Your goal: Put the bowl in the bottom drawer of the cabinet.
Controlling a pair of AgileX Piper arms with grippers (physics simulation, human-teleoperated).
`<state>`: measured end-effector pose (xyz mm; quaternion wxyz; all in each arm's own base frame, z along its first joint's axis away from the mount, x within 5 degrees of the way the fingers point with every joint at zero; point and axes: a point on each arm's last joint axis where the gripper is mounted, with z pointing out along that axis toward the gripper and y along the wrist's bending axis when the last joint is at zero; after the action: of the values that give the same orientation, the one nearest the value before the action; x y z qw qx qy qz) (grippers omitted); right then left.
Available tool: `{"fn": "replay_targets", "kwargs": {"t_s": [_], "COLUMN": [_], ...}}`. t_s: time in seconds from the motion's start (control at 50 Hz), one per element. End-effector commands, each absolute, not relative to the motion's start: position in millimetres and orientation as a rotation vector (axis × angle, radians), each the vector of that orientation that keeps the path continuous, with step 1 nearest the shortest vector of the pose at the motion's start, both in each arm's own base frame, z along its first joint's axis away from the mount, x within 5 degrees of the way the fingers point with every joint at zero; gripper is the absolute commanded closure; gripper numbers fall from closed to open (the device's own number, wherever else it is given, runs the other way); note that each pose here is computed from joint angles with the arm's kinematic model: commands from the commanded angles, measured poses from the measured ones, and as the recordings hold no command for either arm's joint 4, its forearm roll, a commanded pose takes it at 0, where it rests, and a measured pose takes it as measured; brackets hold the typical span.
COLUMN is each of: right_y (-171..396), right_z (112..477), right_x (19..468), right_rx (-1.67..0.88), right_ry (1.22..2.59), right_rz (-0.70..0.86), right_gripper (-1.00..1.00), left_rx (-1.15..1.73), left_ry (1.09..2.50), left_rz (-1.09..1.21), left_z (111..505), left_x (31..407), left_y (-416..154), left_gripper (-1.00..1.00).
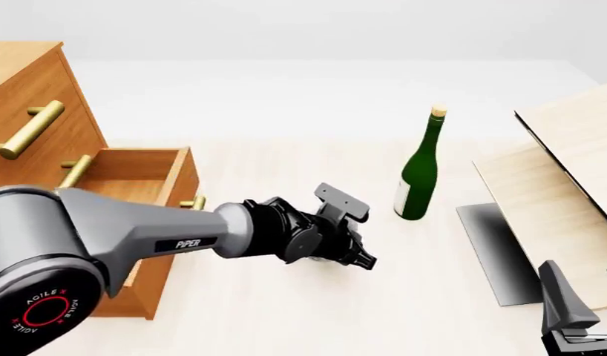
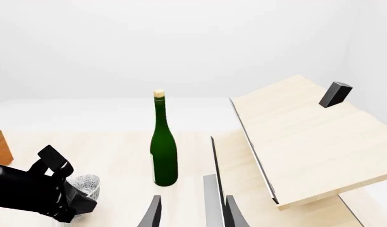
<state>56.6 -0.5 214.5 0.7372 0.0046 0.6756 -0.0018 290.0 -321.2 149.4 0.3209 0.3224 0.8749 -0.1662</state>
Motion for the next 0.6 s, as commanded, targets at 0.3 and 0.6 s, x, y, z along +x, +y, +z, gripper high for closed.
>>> {"fn": "replay_targets", "kwargs": {"t_s": [0.3, 0.6], "right_y": [-1, -1], "right_z": [214, 214], "right_x": [57, 57], "right_rx": [0.01, 0.01], "right_ry": [1.484, 1.484], "right_rz": [-0.004, -0.004], "right_gripper": [-1.0, -1.0], "left_rx": [0.764, 0.734], "left_ry": [2.23, 2.182], "left_rz": [-0.427, -0.447], "left_z": [198, 225], "left_x": [299, 291], "left_y": [-282, -271], "left_gripper": [1.0, 1.0]}}
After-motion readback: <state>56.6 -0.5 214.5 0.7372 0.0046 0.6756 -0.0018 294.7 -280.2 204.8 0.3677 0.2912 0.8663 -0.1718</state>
